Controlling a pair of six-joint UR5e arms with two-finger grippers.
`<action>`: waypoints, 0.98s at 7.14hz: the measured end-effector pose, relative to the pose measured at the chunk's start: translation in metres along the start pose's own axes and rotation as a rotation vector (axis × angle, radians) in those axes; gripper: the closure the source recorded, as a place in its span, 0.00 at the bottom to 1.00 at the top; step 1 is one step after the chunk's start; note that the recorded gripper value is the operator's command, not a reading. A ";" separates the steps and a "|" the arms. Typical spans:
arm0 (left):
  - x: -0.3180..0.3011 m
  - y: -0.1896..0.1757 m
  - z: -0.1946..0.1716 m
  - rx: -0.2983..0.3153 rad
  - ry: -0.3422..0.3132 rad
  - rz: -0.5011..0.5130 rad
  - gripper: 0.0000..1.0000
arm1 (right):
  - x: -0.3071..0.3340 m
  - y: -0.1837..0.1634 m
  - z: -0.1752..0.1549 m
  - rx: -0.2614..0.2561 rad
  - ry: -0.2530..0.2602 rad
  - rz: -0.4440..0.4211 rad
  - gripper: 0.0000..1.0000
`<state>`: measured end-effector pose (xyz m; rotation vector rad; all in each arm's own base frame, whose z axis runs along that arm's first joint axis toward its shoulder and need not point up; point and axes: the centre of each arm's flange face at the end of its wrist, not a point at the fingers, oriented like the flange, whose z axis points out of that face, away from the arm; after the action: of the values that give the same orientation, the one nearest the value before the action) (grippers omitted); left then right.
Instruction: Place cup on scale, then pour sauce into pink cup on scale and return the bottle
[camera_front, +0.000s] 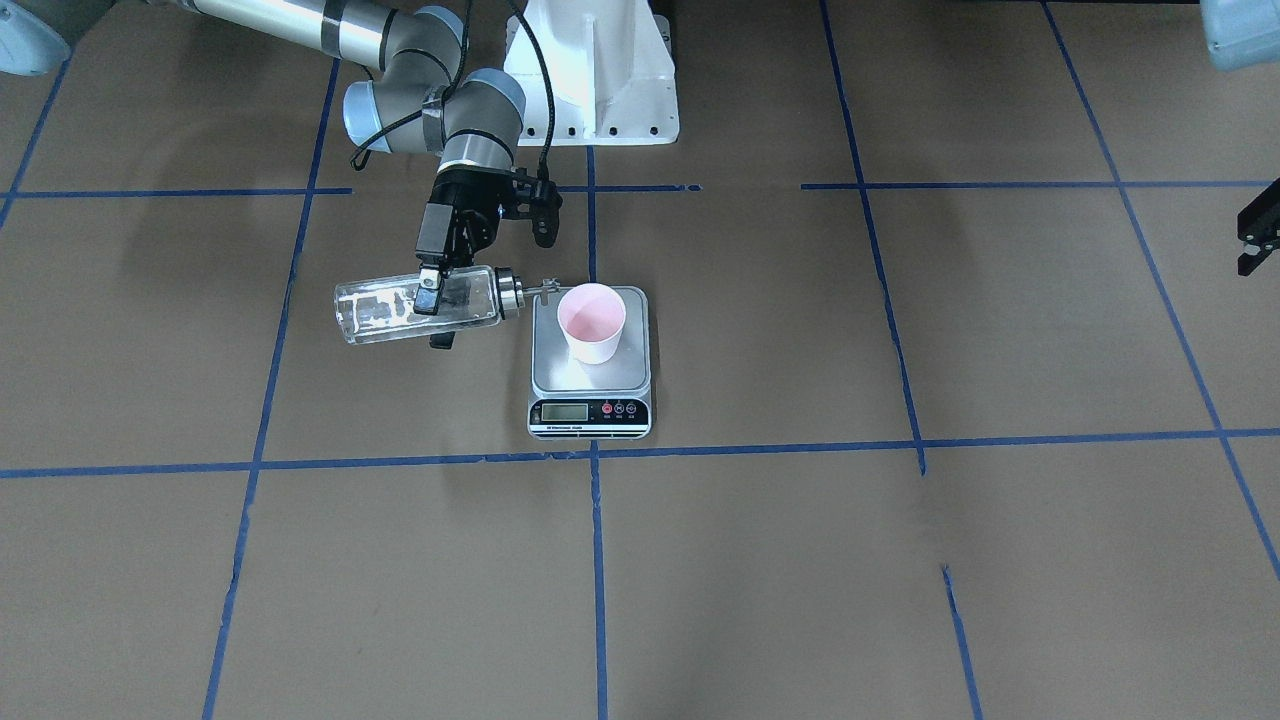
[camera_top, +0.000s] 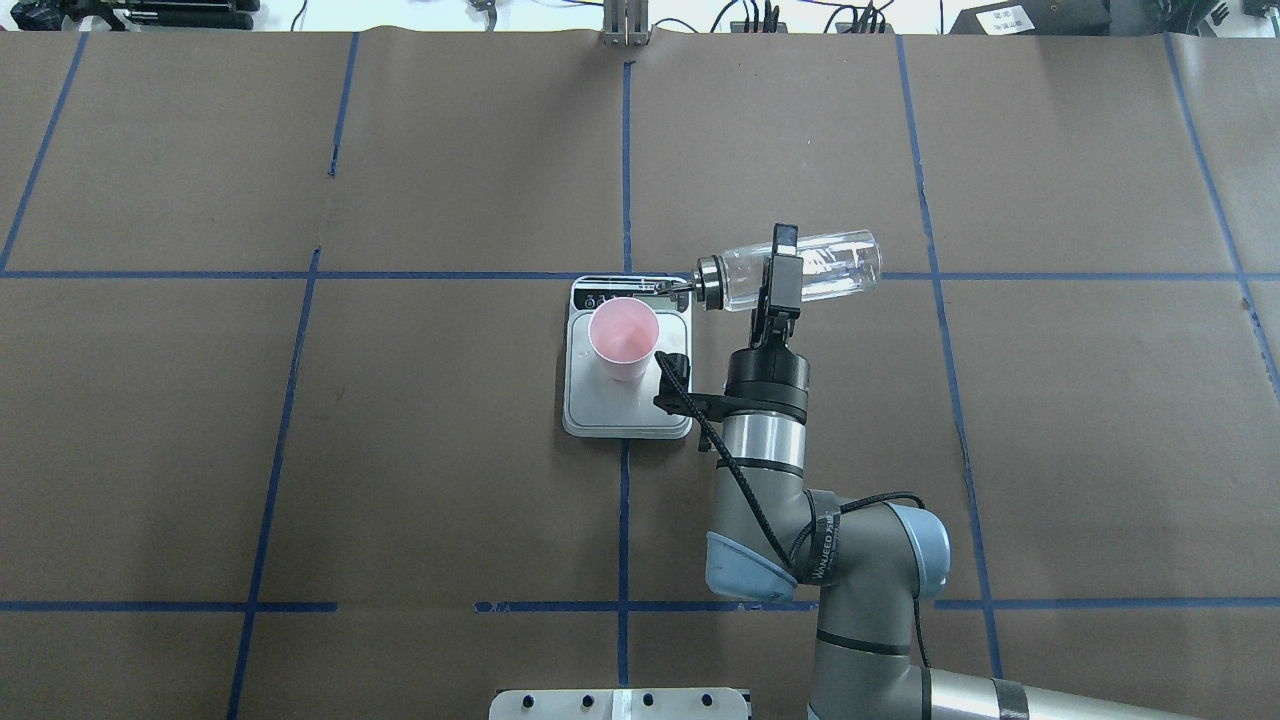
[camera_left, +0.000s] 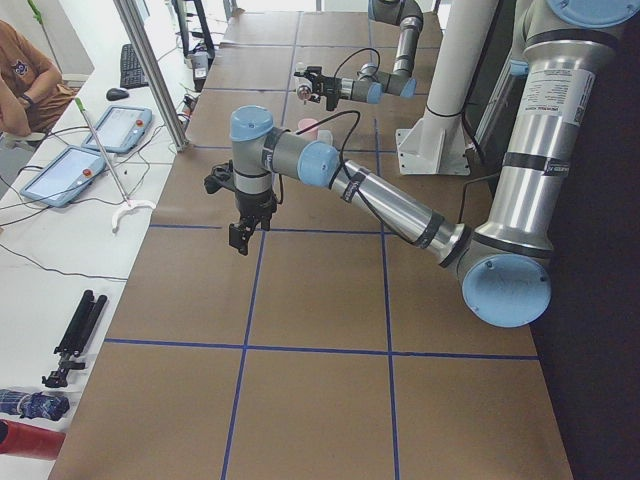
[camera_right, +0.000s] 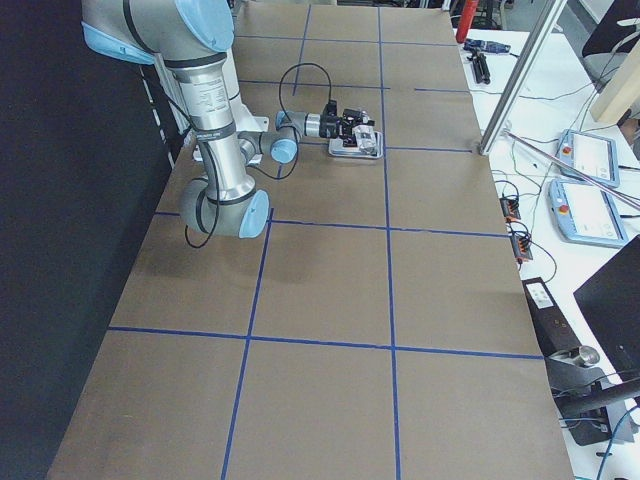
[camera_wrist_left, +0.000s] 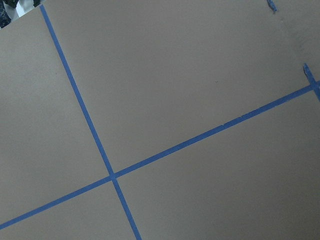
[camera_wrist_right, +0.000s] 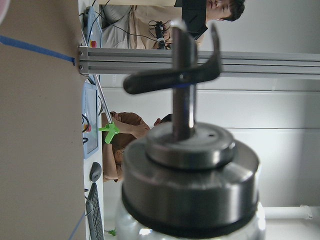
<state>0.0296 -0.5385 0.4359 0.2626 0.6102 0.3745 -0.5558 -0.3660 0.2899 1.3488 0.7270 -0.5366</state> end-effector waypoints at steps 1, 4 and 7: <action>-0.001 0.000 0.001 -0.002 0.000 0.001 0.00 | -0.002 0.000 -0.002 0.001 0.011 -0.016 1.00; -0.002 0.000 0.003 -0.005 0.000 0.000 0.00 | -0.001 -0.003 -0.007 0.006 0.030 -0.041 1.00; -0.006 0.001 0.008 -0.015 0.002 -0.009 0.00 | -0.001 -0.003 -0.007 0.006 0.033 -0.041 1.00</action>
<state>0.0292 -0.5410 0.4453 0.2446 0.6105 0.3706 -0.5600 -0.3593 0.2880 1.3531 0.7824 -0.5507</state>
